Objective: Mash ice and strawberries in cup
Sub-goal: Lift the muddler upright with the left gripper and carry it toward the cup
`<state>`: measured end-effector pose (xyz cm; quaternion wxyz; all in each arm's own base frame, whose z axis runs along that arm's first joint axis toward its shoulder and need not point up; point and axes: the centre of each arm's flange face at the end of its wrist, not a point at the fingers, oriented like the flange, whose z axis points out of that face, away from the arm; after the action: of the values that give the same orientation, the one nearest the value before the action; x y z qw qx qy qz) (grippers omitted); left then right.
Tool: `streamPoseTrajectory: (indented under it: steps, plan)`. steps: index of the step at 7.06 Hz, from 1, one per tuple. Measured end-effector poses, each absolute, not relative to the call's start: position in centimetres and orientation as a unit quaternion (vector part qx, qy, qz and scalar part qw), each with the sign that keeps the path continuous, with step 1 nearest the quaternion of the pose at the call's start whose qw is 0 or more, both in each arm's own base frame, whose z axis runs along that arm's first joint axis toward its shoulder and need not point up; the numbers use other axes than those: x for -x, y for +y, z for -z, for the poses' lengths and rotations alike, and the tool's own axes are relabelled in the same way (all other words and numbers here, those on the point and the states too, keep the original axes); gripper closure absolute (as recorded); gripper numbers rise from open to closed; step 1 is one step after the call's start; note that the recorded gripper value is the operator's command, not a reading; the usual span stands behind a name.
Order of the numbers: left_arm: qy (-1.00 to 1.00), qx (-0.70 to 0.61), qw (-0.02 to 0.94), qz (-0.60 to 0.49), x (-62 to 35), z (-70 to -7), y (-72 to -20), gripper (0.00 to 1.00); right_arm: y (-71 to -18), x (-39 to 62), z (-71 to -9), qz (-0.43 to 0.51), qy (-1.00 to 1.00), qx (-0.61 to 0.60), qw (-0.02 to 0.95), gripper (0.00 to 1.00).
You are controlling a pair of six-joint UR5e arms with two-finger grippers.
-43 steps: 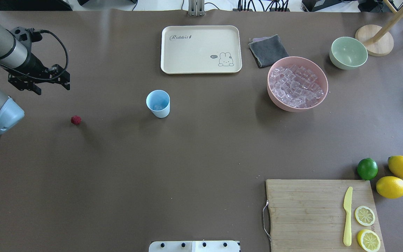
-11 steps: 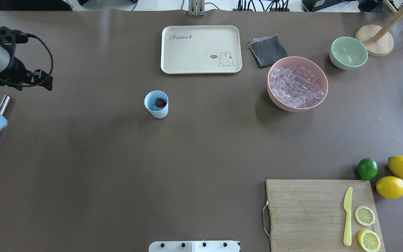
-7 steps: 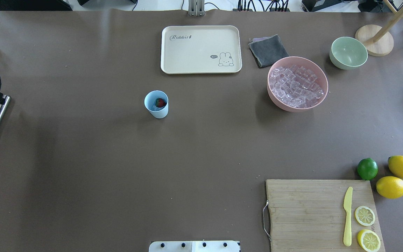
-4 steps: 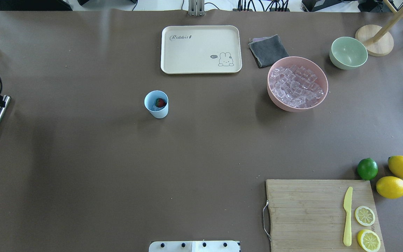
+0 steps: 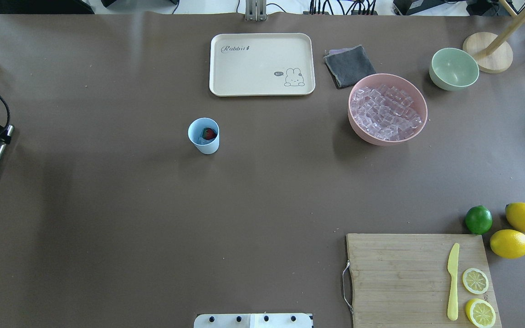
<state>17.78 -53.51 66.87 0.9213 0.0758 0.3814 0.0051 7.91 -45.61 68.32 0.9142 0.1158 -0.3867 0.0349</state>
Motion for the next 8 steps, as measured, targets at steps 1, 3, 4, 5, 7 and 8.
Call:
streamPoseTrajectory:
  steps: [1,3,4,5,7,8]
  plan:
    - [0.38,-0.077,0.922,-0.01,-18.0,-67.0,-53.4,0.73,-45.6,-8.0,-68.3,-0.036,-0.387,-0.117,0.914,0.0]
    - [0.38,-0.077,0.922,-0.015,-18.1,-67.0,-53.3,1.0,-45.5,-8.1,-68.0,-0.036,-0.388,-0.119,0.913,0.0]
    - [0.384,-0.081,0.92,-0.019,-18.3,-66.4,-53.3,1.0,-45.5,-8.2,-67.9,-0.036,-0.388,-0.12,0.913,0.0]
    - [0.393,-0.098,0.914,-0.026,-18.5,-64.1,-53.6,1.0,-45.4,-8.3,-67.7,-0.036,-0.388,-0.123,0.913,0.0]
    - [0.419,-0.169,0.891,-0.035,-17.8,-55.6,-56.1,1.0,-45.4,-8.3,-67.3,-0.036,-0.389,-0.126,0.912,0.0]
    - [0.434,-0.218,0.874,-0.027,-16.2,-49.8,-58.3,1.0,-45.4,-8.3,-67.1,-0.035,-0.389,-0.128,0.912,0.0]
